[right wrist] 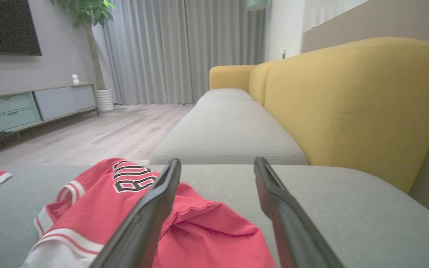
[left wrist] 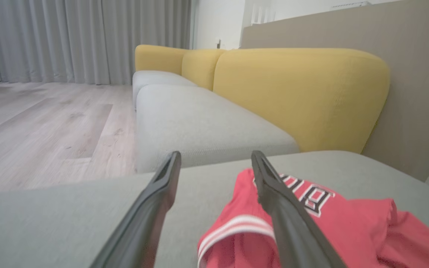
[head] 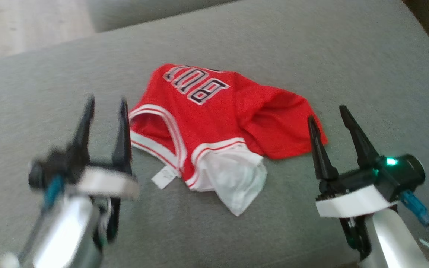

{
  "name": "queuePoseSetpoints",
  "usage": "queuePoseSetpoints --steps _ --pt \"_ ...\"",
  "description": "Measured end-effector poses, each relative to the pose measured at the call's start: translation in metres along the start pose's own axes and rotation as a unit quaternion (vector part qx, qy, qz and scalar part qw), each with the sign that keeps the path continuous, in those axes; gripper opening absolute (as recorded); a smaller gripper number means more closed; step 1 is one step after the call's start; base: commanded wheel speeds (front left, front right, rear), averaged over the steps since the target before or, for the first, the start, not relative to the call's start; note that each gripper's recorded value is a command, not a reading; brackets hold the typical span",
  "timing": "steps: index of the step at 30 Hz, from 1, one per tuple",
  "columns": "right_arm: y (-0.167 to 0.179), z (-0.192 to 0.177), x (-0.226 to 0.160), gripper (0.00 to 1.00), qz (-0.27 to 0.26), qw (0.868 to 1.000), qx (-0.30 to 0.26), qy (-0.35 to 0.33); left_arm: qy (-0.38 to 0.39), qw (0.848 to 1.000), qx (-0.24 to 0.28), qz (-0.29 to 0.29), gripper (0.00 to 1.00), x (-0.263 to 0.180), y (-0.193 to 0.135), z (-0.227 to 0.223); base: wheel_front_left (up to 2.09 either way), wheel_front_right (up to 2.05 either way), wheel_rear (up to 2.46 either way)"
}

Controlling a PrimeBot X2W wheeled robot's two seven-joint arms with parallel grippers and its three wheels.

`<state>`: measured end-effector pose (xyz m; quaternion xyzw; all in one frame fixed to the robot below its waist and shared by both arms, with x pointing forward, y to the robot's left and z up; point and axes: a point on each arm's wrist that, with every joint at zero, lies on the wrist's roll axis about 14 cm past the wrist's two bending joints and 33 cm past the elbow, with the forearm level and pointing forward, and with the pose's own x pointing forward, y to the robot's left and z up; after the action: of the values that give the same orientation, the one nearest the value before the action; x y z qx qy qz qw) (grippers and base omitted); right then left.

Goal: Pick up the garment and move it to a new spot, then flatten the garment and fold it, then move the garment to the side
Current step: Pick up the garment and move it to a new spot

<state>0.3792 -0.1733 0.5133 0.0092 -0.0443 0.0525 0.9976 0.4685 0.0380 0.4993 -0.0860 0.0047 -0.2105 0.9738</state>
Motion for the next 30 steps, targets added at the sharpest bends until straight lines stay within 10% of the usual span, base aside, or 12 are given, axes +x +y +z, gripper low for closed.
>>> queuePoseSetpoints --steps 16,30 --pt "0.059 -0.031 0.002 1.00 0.099 0.994 0.005 0.042 0.026 0.972 0.010 0.232 1.00 -0.171 0.081 -0.023 0.00 0.00 0.00" --pt "0.066 -0.060 -0.027 1.00 0.091 0.991 0.024 0.094 0.012 0.978 0.006 0.208 1.00 -0.185 0.075 -0.019 0.00 0.00 0.00"
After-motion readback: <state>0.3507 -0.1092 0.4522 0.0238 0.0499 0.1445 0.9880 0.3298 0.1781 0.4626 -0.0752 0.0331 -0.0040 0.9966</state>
